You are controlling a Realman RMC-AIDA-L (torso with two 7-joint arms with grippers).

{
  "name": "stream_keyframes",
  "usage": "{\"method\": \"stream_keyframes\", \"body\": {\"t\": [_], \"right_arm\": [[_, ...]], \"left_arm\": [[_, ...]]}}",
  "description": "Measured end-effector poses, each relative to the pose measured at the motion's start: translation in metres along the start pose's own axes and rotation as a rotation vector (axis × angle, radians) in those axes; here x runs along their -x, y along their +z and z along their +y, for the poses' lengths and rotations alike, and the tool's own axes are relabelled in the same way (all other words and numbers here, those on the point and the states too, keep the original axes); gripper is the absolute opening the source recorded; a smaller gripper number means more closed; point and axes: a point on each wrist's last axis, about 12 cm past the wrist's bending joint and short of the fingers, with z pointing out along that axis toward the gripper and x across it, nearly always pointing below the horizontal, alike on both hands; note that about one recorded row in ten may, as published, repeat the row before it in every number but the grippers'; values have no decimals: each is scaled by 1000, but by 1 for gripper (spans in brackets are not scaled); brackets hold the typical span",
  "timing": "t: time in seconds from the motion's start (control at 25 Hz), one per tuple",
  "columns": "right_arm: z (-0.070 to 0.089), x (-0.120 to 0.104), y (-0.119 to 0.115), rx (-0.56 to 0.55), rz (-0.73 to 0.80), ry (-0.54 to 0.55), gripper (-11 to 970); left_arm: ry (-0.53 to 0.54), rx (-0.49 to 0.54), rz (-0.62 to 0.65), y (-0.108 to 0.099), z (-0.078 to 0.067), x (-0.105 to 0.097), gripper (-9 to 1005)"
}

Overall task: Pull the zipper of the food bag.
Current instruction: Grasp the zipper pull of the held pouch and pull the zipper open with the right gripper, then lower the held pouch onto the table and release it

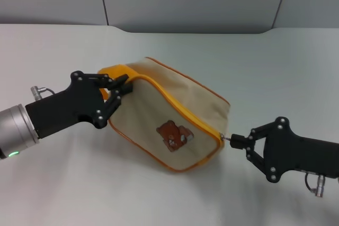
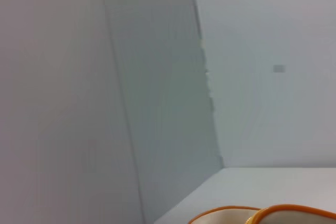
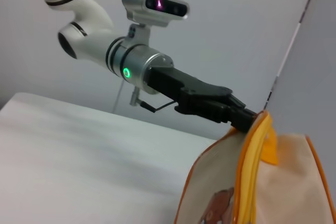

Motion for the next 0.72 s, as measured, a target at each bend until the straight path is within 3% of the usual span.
{"method": "stream_keyframes", "body": {"t": [0.4, 0.68, 0.72], "right_arm": [[-2, -2, -8, -62, -8, 167, 77], [-3, 8, -27, -192, -172, 314, 154], [-5, 9, -28, -197, -189, 326, 202]], "left_arm": [[-68, 52, -18, -5, -11, -8, 122], [-179, 167, -52, -10, -26, -22, 129], [-188, 183, -50, -10, -28, -25, 130]]}}
